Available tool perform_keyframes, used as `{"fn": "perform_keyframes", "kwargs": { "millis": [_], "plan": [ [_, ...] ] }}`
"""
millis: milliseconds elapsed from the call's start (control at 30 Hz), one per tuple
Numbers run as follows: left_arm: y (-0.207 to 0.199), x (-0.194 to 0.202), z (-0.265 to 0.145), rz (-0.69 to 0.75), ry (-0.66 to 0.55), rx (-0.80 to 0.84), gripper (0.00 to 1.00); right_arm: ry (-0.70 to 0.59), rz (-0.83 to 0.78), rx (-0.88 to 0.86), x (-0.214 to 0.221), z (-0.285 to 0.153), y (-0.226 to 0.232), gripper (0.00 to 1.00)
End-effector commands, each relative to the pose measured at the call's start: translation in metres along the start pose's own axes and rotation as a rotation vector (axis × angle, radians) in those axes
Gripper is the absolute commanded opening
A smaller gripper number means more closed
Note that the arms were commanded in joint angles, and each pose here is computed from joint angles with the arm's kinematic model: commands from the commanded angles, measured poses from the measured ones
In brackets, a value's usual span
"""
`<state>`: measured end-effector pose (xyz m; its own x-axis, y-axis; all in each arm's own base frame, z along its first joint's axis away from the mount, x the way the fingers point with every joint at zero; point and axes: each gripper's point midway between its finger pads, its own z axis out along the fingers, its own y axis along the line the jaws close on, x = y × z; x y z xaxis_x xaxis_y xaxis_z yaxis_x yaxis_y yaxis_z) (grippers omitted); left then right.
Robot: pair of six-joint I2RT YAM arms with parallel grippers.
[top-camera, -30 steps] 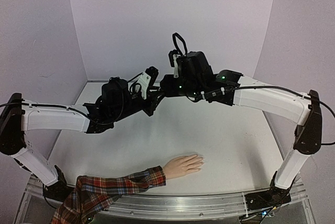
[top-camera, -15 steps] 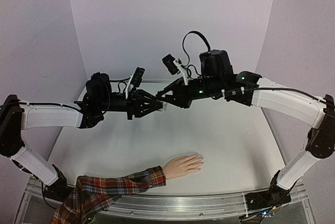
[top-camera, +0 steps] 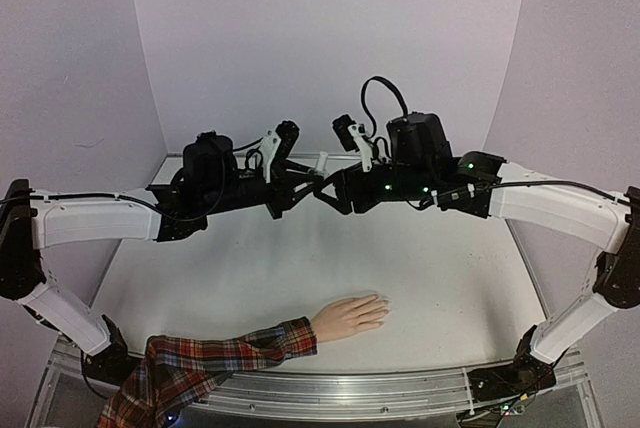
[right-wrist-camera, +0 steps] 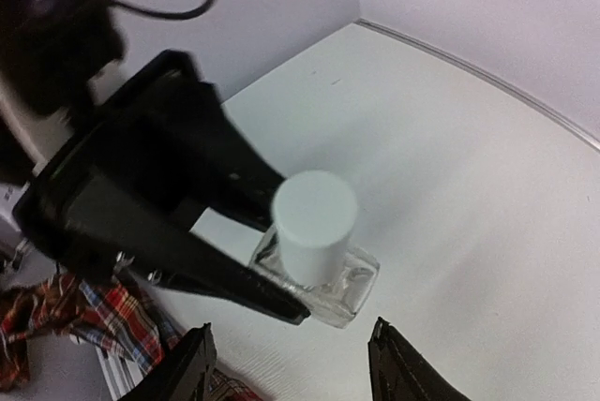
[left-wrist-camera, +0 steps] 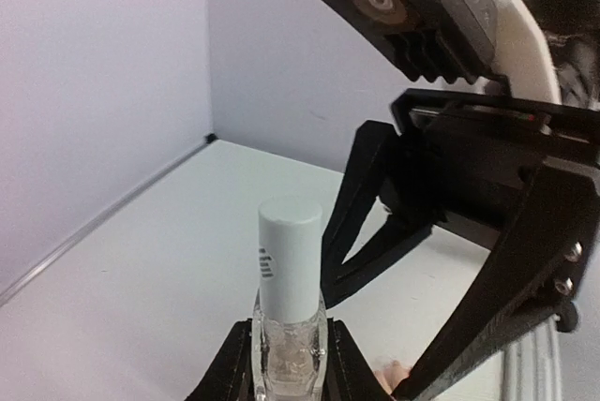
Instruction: Paint the nails
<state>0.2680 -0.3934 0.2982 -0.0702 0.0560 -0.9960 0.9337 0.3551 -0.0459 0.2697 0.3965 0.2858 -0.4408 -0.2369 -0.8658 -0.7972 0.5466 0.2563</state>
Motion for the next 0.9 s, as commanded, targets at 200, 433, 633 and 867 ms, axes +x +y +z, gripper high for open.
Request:
{"fn": "perform_keyframes", "kwargs": {
  "millis": [200,433,633,867],
  "plan": [
    [0.037,-0.025,0.008,0.089,-0.069,-0.458,0.00,-0.208,0.234,0.446,-0.048,-0.016,-0.040,0.54],
    [0.035,-0.030,0.015,0.049,-0.088,-0.466,0.00,-0.203,0.229,0.469,-0.058,0.003,-0.040,0.45],
    [0.029,-0.035,0.018,0.042,-0.110,-0.429,0.00,-0.181,0.210,0.467,-0.061,0.025,-0.038,0.38],
    [0.011,-0.039,0.009,0.031,-0.141,-0.335,0.00,-0.156,0.111,0.484,-0.056,0.023,-0.041,0.07]
  ]
}}
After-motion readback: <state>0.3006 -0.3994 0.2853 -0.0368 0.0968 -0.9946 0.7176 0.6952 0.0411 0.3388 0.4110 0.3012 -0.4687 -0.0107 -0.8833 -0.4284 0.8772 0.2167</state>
